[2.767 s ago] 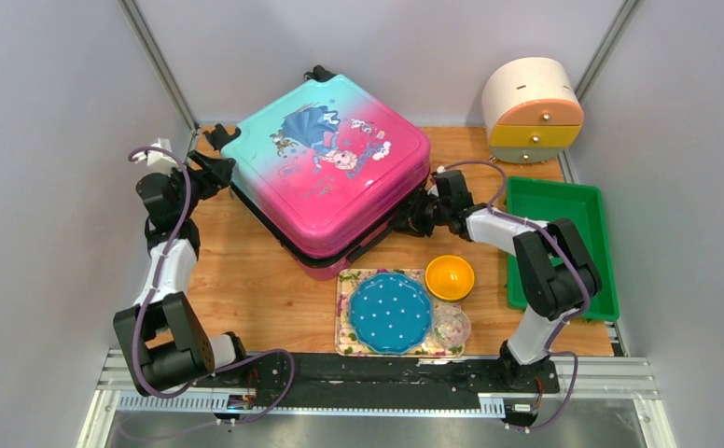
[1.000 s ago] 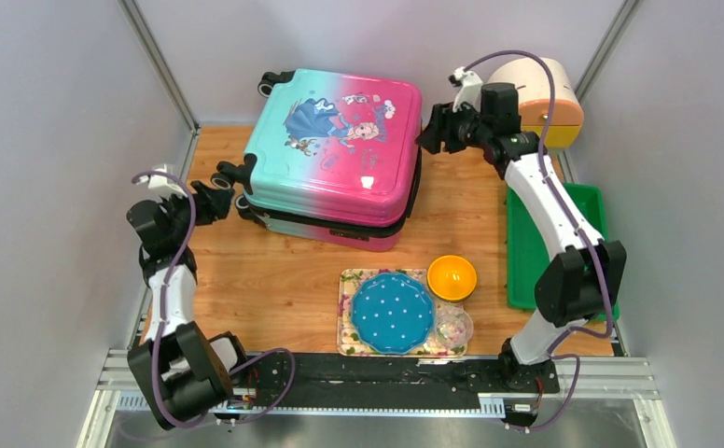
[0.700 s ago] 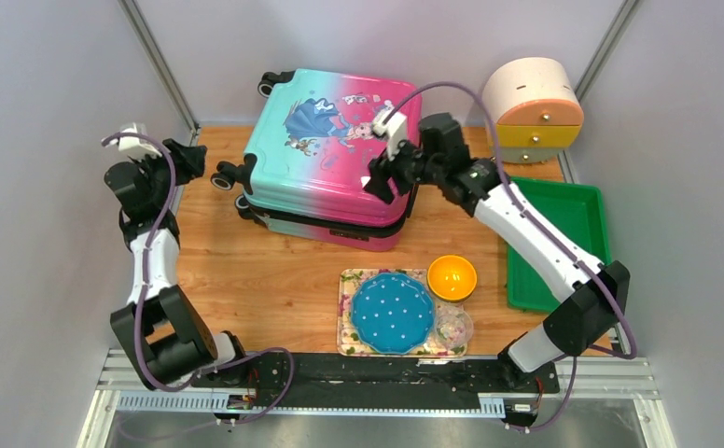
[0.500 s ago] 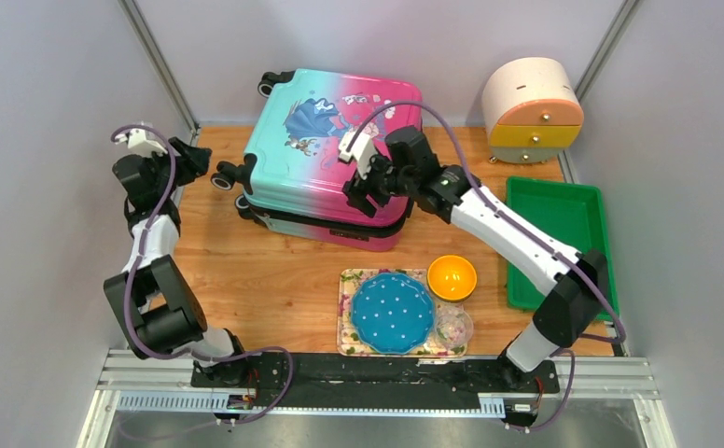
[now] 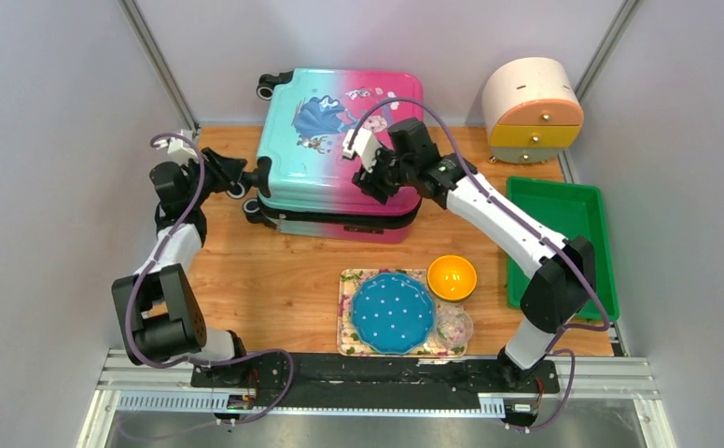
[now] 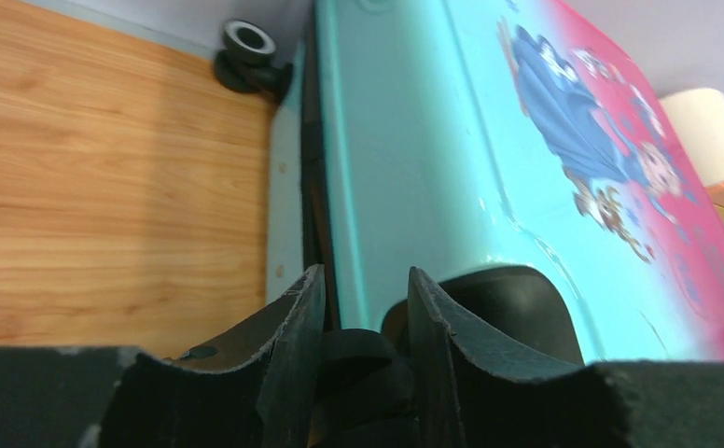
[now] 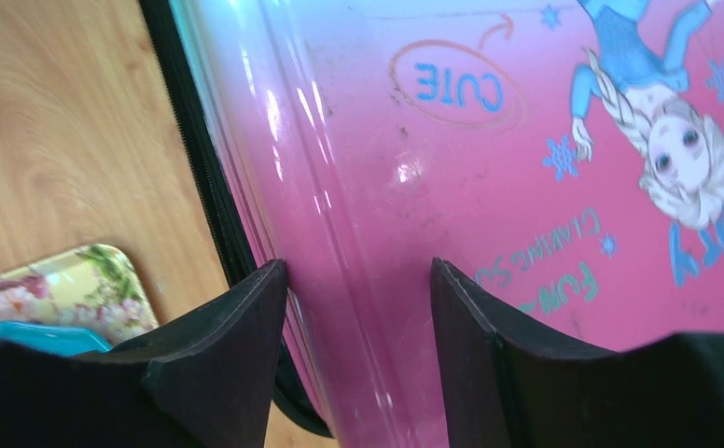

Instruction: Open, take out, and arrange the luggage

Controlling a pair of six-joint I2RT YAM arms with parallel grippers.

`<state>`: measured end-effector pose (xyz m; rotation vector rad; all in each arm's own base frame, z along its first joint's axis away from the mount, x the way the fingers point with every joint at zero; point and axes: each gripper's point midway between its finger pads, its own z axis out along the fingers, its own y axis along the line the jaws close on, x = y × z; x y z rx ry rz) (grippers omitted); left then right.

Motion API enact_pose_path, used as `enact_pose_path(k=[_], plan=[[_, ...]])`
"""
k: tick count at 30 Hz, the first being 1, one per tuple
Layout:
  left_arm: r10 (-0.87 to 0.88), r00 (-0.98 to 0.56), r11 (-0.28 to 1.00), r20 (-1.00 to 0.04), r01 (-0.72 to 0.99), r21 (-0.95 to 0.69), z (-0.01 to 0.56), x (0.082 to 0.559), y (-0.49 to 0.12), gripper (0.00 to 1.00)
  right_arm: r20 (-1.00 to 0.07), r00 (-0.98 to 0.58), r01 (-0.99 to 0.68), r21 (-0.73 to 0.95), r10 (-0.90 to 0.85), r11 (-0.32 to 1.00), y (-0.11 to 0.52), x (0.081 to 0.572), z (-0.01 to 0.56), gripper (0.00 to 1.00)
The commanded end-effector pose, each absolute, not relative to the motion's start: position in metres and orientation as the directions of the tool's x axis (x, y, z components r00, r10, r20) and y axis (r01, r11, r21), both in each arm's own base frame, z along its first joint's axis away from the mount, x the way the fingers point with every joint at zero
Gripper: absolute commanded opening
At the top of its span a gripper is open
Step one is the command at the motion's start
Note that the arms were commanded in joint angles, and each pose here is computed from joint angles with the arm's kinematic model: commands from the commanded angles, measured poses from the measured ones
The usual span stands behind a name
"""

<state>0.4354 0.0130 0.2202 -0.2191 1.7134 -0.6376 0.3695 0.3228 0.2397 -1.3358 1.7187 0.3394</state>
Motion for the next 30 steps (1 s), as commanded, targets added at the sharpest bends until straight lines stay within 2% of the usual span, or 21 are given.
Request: enact_pose_path(k=[1, 4, 5, 8, 10, 11, 12, 14, 18, 24, 28, 30], plan=[[-0.509, -0.452, 0.714, -0.733, 0.254, -0.653, 0.189, 0.401, -0.046, 0.45, -0.647, -0.188, -0.753, -0.388, -0.739, 0.531, 0.221, 0.425, 0.207, 0.56], [-0.512, -0.366, 0.744, -0.777, 0.263, -0.614, 0.204, 0.398, -0.035, 0.51, -0.641, -0.197, -0.764, -0.374, -0.742, 0.526, 0.213, 0.418, 0.205, 0.56], [-0.516, -0.317, 0.758, -0.796, 0.264, -0.596, 0.215, 0.394, -0.023, 0.57, -0.651, -0.199, -0.771, -0.358, -0.732, 0.527, 0.215, 0.415, 0.206, 0.56], [-0.491, -0.234, 0.81, -0.839, 0.23, -0.539, 0.217, 0.373, -0.007, 0.62, -0.689, -0.194, -0.81, -0.29, -0.698, 0.511, 0.228, 0.397, 0.211, 0.57], [-0.471, -0.249, 0.833, -0.846, 0.19, -0.519, 0.188, 0.35, -0.004, 0.63, -0.72, -0.227, -0.823, -0.219, -0.656, 0.525, 0.235, 0.383, 0.217, 0.58], [-0.409, -0.206, 0.863, -0.889, 0.231, -0.45, 0.194, 0.337, -0.008, 0.64, -0.733, -0.236, -0.829, -0.191, -0.638, 0.526, 0.239, 0.379, 0.219, 0.58], [-0.387, -0.24, 0.862, -0.89, 0.247, -0.442, 0.17, 0.321, -0.017, 0.64, -0.757, -0.252, -0.823, -0.159, -0.603, 0.545, 0.241, 0.373, 0.227, 0.59], [-0.3, -0.23, 0.881, -0.926, 0.304, -0.361, 0.16, 0.302, -0.031, 0.63, -0.773, -0.272, -0.82, -0.124, -0.573, 0.558, 0.242, 0.367, 0.232, 0.61], [-0.227, -0.303, 0.867, -0.925, 0.37, -0.334, 0.114, 0.274, -0.062, 0.6, -0.818, -0.307, -0.797, -0.058, -0.486, 0.601, 0.243, 0.36, 0.252, 0.62], [-0.116, -0.316, 0.887, -0.942, 0.393, -0.242, 0.1, 0.279, -0.099, 0.61, -0.823, -0.411, -0.723, 0.032, -0.393, 0.69, 0.226, 0.362, 0.252, 0.62], [-0.097, -0.331, 0.922, -0.939, 0.325, -0.21, 0.1, 0.291, -0.111, 0.61, -0.809, -0.468, -0.662, 0.056, -0.354, 0.747, 0.205, 0.365, 0.243, 0.62], [-0.086, -0.332, 0.916, -0.939, 0.345, -0.206, 0.105, 0.295, -0.126, 0.67, -0.812, -0.486, -0.634, 0.072, -0.325, 0.77, 0.193, 0.366, 0.245, 0.62]])
